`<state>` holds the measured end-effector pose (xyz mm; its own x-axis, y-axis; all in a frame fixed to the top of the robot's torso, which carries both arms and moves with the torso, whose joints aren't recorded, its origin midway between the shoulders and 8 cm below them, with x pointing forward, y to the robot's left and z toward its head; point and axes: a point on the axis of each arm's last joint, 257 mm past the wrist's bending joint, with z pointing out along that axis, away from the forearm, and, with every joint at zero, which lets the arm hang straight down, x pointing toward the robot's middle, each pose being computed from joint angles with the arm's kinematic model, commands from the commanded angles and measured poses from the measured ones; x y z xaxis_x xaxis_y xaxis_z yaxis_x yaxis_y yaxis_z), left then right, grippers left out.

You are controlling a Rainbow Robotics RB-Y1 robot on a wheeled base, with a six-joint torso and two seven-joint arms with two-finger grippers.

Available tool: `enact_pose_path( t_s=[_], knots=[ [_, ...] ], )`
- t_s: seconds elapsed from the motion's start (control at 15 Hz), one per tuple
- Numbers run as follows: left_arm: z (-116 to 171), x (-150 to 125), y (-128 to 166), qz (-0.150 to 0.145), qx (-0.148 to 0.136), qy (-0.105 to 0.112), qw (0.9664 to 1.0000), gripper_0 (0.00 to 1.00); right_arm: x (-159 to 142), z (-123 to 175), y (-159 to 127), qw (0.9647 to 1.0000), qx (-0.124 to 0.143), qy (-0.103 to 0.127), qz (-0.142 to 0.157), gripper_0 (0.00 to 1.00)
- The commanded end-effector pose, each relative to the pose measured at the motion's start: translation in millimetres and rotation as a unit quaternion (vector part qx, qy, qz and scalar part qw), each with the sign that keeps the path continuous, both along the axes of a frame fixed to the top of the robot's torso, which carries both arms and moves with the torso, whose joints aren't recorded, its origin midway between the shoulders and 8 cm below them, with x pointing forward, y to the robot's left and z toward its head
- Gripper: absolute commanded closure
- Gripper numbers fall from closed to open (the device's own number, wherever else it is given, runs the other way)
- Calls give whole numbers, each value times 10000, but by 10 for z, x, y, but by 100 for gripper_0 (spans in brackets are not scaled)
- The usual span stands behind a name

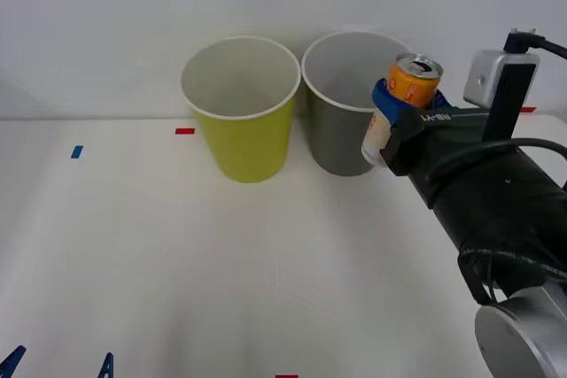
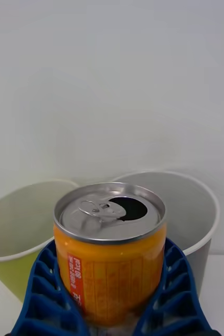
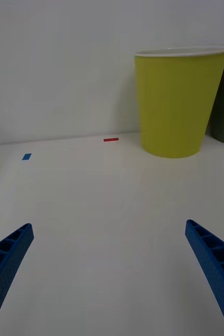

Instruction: Put cans in the gray bin and PET bottles in the light green bin.

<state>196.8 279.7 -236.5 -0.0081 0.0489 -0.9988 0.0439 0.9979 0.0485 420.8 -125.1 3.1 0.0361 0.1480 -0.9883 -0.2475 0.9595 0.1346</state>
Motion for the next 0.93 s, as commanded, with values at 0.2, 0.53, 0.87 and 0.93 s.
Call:
enact_pose_path(
  t_s=[0.2, 0.53, 0.87, 0.93],
  knots=[
    [0, 0, 0, 0, 0, 0, 10000, 0, 112, 328, 92, 10000, 74, -14, -43, 99],
    [0, 0, 0, 0, 0, 0, 10000, 0, 191, 672, 141, 9989, -417, -47, -199, 99],
    [0, 0, 0, 0, 0, 0, 10000, 0, 521, 905, 181, 9949, -864, -202, -476, 100],
    [0, 0, 0, 0, 0, 0, 10000, 0, 619, 911, 175, 9940, -933, -191, -543, 100]
  ],
)
